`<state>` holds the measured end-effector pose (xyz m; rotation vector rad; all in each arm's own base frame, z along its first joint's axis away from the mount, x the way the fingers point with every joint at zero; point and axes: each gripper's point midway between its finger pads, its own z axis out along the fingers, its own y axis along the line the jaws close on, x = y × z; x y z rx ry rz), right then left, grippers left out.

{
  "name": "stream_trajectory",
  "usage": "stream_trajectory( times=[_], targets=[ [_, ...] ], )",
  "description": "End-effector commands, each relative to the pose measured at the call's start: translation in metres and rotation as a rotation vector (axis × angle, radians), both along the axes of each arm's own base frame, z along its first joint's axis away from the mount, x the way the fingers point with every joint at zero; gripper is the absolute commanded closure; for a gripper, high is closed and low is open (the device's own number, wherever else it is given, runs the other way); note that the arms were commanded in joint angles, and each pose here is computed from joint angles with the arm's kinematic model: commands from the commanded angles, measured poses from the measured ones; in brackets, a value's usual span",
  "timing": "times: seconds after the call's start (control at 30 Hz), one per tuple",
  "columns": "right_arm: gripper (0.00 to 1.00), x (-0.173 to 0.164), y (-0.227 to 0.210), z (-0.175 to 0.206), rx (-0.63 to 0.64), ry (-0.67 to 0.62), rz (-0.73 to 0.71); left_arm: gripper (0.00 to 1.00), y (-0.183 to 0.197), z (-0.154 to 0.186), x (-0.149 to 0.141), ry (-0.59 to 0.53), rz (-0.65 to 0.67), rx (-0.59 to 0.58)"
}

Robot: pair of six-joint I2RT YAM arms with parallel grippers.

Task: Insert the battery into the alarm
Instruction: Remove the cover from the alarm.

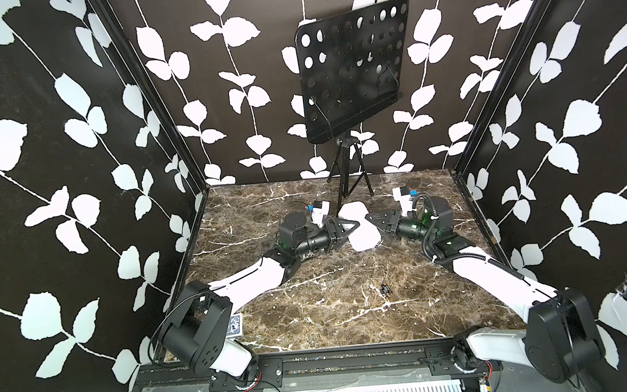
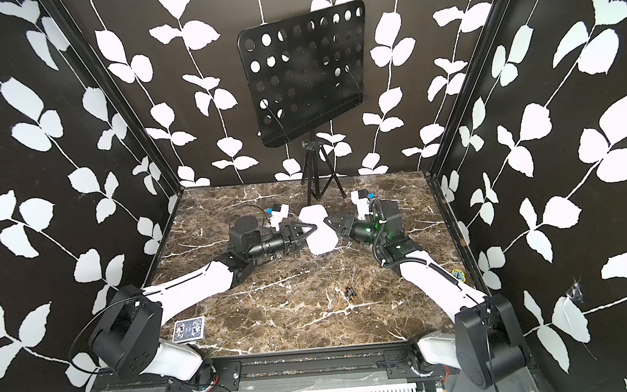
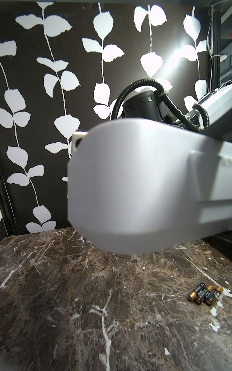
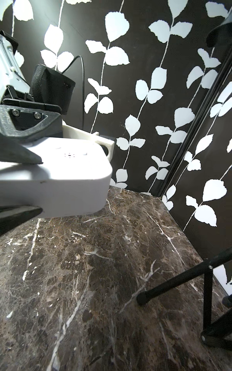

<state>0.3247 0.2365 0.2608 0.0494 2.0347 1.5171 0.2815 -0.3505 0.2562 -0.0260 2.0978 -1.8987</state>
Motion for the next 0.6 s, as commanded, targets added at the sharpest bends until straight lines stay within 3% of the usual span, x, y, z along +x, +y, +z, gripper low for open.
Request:
stream_trajectory(
  times=[0.0, 0.27, 0.47, 0.57],
  targets=[
    [0.70, -0.007, 0.005, 0.004, 0.015, -0.012, 0.041, 1.00, -0.001, 0.039, -0.006, -0.103, -0.025, -0.117],
    [0.76, -0.011, 0.005, 0.005, 0.015, -0.015, 0.049, 1.00, -0.002, 0.052, -0.004, -0.128, -0.019, -0.167],
    [0.54, -0.009, 0.004, 0.023, 0.066, 0.002, 0.027, 1.00, -0.002, 0.054, -0.004, -0.128, -0.019, -0.180],
    [0.53, -0.011, 0.004, 0.032, 0.074, -0.010, 0.024, 1.00, -0.002, 0.058, -0.003, -0.132, -0.018, -0.188]
  ],
)
